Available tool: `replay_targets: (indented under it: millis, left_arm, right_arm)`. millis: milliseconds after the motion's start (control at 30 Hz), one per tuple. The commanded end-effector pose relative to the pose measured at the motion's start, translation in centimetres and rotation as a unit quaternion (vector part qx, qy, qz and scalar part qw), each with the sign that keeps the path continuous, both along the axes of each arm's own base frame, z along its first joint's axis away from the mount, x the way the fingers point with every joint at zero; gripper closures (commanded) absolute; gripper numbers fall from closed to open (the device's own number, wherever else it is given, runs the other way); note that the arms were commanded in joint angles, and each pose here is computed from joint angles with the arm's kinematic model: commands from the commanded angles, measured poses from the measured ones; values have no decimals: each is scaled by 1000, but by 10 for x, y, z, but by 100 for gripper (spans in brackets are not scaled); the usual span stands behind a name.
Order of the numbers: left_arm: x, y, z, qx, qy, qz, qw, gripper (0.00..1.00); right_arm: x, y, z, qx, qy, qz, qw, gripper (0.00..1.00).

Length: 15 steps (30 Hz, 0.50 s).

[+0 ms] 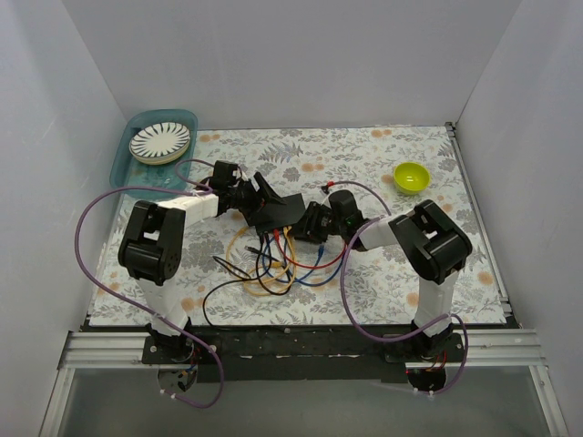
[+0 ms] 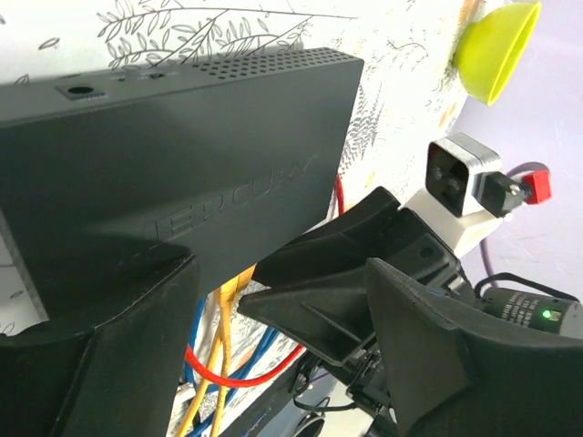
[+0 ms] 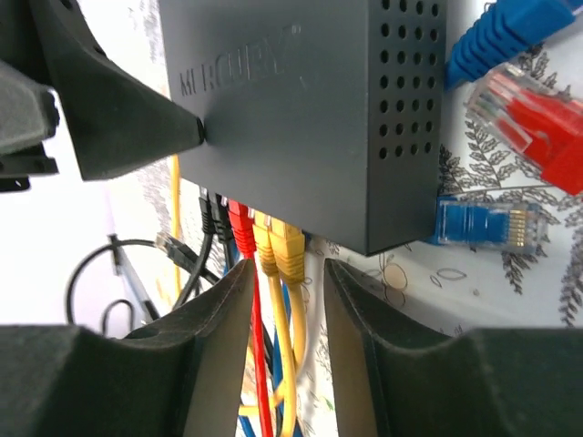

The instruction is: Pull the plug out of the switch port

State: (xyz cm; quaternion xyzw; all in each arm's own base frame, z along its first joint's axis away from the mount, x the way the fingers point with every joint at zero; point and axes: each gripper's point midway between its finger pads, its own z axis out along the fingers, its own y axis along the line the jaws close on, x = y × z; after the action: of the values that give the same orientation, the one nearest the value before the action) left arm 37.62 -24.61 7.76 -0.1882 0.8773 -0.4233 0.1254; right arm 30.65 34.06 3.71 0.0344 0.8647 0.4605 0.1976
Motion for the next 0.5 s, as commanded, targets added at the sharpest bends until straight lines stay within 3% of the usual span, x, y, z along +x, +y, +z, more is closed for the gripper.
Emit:
replay_targets:
  millis: [0,233,467]
  left_arm:
    - [-5,4,19,10,-9,2,1000,27]
    - [-3,4,26,10,-14,-3,1000,26]
    - [-11,5,20,13,-6,-5,1000,26]
  right_arm:
    - [15,9,17,66,-21,-35,997,57]
    - [25,10,33,138,-34,-80,987,65]
    - [28,9,29,160,-28,-100,982,68]
